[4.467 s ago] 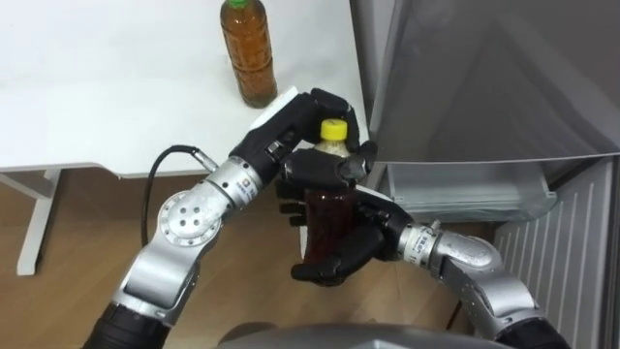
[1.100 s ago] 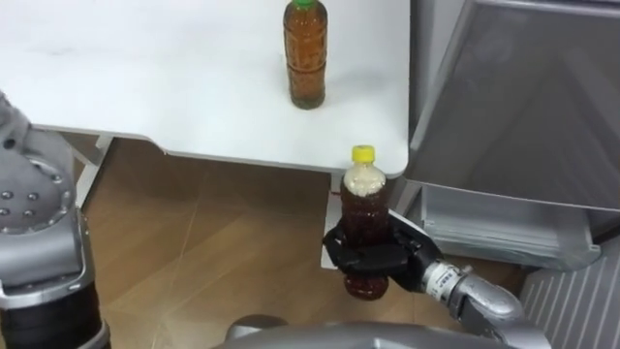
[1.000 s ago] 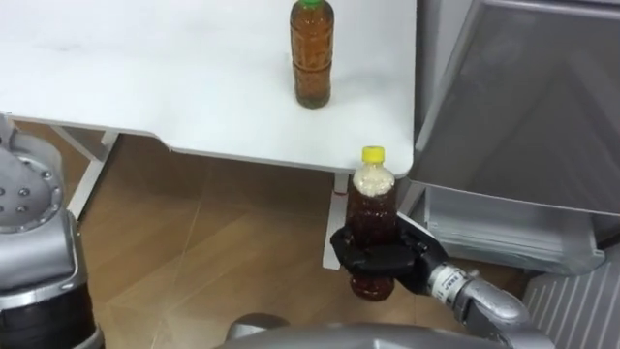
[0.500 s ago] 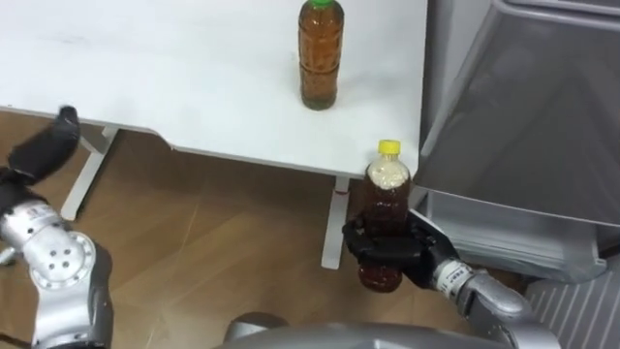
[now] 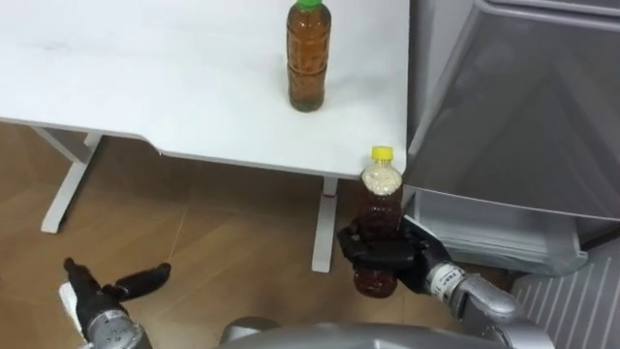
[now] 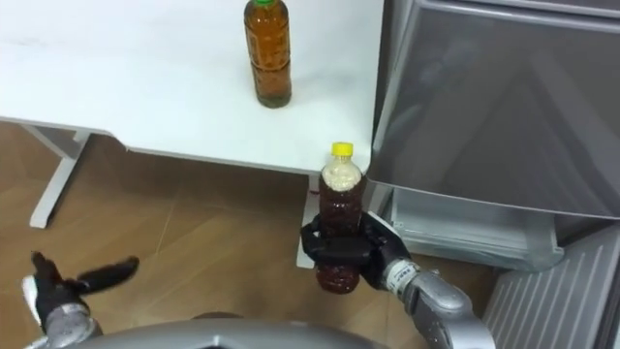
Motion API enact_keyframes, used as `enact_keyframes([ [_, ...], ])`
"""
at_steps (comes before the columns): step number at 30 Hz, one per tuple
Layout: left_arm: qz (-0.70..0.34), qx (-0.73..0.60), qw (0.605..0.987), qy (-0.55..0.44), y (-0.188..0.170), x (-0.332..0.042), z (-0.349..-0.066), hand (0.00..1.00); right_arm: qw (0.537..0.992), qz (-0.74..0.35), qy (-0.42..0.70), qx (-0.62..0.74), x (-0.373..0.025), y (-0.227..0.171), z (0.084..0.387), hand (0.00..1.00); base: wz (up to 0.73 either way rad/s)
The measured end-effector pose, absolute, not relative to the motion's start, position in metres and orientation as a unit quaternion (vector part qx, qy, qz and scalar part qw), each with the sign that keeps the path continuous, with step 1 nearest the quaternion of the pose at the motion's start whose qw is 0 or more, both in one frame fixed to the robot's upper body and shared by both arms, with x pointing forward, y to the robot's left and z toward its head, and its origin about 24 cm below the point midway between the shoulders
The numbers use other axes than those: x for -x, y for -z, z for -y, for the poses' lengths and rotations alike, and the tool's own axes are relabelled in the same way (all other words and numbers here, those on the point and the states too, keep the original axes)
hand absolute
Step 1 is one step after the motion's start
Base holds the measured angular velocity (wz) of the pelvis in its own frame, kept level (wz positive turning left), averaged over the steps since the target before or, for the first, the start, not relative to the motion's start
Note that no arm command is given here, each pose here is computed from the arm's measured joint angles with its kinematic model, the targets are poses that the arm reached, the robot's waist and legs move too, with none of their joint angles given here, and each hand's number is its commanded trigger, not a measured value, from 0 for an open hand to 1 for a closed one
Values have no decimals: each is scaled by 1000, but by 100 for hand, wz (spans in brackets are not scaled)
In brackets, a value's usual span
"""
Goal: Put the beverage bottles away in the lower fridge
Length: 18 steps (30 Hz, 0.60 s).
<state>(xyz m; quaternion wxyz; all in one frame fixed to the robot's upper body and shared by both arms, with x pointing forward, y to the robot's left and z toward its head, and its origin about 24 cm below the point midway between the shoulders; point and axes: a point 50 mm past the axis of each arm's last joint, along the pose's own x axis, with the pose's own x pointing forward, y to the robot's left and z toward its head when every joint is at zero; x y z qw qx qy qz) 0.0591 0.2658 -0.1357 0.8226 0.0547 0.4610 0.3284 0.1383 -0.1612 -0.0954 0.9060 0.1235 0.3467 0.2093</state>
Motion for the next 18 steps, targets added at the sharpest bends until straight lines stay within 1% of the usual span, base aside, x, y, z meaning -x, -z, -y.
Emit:
enact_keyframes([
  [7,-519,-44,821,-231,149,-45,-250,0,906,-348,-191,-148,-139,98,164,100,0],
  [10,-528,-43,827,-188,152,-47,-239,0,902,-371,-154,-156,-133,107,171,100,-3],
  [12,-533,-65,832,-139,154,-50,-232,0,901,-389,-121,-152,-127,113,179,100,-13],
  [15,-532,-97,836,-97,153,-55,-233,0,894,-416,-88,-143,-119,122,185,100,-3],
  [18,-528,-112,838,-75,152,-60,-232,0,890,-432,-61,-133,-114,127,191,100,-3],
])
